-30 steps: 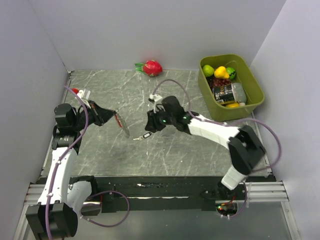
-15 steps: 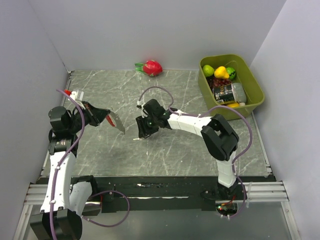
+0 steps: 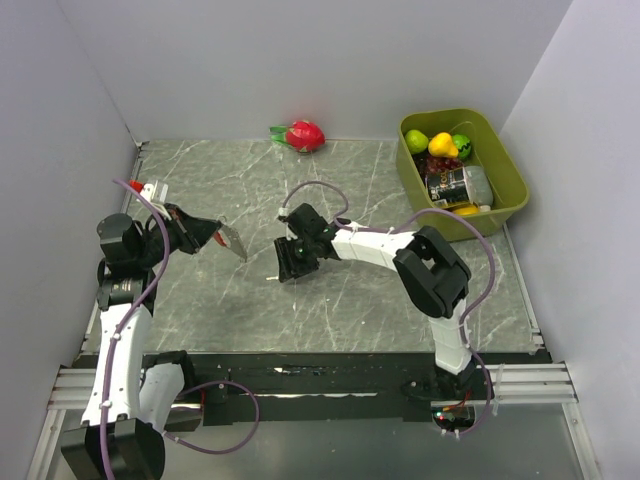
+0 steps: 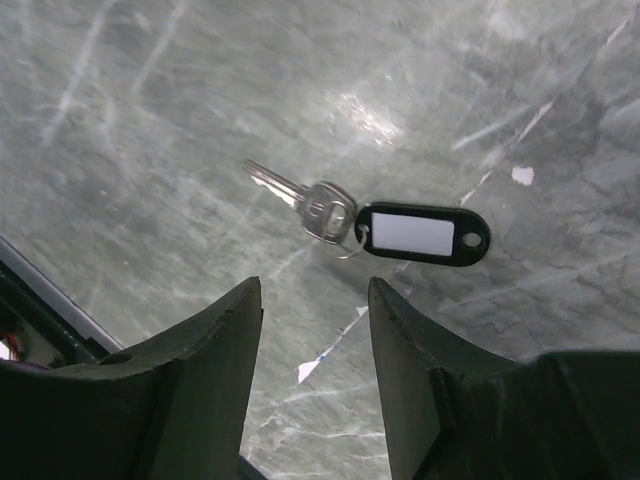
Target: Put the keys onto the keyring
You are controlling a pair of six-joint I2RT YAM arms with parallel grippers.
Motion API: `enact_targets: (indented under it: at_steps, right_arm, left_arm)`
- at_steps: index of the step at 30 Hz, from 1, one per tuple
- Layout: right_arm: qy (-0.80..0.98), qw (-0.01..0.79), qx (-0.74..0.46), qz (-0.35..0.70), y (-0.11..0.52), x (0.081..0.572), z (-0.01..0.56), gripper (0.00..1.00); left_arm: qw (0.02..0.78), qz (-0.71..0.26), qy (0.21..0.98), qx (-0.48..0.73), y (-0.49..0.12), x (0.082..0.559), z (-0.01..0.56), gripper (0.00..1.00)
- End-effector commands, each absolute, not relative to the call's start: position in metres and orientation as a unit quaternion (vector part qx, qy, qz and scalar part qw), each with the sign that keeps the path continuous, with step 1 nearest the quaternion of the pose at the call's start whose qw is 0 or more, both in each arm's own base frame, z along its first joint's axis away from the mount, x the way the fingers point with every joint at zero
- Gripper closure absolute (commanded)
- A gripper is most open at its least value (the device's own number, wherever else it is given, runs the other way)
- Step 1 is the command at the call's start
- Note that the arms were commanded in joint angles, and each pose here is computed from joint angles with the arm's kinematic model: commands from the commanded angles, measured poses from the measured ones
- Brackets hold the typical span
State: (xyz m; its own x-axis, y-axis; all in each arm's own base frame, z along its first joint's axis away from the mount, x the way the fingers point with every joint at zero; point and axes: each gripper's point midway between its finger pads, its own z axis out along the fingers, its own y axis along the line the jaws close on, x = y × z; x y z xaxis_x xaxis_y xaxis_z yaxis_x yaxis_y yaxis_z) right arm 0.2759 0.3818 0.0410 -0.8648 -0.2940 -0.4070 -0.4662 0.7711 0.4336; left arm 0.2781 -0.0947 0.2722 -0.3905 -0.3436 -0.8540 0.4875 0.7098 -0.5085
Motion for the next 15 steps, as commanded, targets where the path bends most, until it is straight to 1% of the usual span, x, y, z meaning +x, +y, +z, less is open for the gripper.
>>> enact_targets:
  at_steps: [1,15]
  right_arm:
    - [0.934,0.148,-0.185,0.268,0.382,0.28,0.035,0.46]
    - [0.932,0.144,-0.138,0.301,0.39,0.305,0.027,0.53]
  left_arm:
    - [0.573,-0.382,0.721,0.07,-0.098,0.274,0.29,0.99]
    - [0.57,-0.386,0.722,0.071,-0.098,0.273,0.289,0.99]
